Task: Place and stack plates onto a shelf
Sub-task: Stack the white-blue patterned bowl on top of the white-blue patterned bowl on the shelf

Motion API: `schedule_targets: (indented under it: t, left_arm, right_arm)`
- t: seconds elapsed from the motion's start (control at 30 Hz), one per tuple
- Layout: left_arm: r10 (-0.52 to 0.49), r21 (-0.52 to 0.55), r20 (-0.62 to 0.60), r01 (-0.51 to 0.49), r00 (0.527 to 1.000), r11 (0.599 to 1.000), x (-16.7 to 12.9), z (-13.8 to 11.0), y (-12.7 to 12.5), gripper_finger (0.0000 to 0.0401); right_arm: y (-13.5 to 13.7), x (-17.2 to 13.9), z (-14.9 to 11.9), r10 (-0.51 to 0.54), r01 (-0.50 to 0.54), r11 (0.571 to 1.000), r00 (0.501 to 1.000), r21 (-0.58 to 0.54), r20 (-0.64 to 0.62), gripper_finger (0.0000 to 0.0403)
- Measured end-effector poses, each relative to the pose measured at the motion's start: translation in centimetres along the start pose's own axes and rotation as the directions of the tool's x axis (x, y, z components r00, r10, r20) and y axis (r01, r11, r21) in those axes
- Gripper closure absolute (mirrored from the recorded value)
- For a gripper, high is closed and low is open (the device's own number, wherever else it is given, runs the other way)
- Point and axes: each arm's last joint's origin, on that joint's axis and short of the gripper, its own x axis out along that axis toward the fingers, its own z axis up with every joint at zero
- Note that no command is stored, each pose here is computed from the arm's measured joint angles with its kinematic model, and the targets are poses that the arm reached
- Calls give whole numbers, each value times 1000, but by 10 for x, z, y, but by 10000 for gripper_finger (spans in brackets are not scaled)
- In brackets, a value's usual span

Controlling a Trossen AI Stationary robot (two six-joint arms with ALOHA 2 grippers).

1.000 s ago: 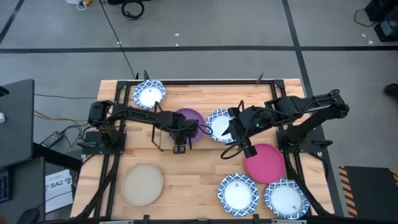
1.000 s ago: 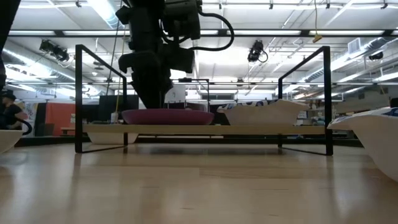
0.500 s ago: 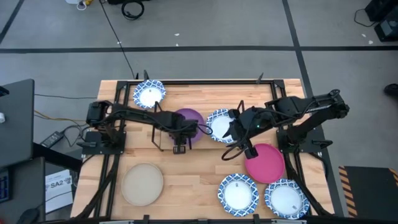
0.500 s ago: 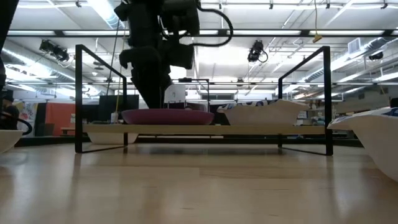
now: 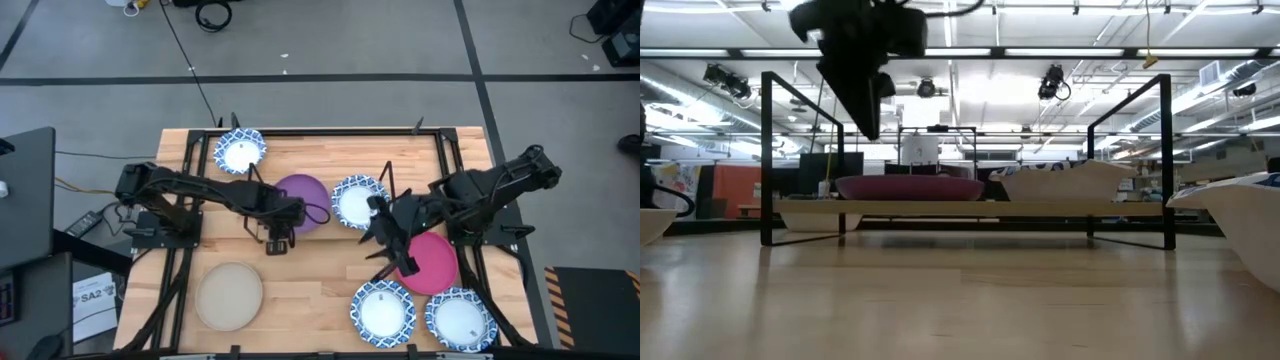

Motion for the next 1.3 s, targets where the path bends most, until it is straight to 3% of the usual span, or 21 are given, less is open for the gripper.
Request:
schedule_targets:
  t: [0.33, 0.47, 0.77, 1.3]
  left_arm:
    - [-34, 20, 28, 33, 999, 999, -17, -8, -24, 299]
    - [-38, 32, 29, 37, 999, 999, -18, -9, -28, 299]
    - [-34, 12, 30, 34, 999, 999, -18, -9, -28, 299]
    - [-34, 11, 30, 34, 999, 999, -17, -9, -28, 299]
  right_arm:
    - [17, 55, -40, 151, -152, 983, 988, 103, 21, 224]
    - [21, 70, -59, 168, -167, 971, 986, 173, 11, 224]
    - [27, 85, -91, 178, -131, 914, 980, 385, -90, 228]
    - [39, 99, -140, 67, 71, 836, 971, 544, -230, 229]
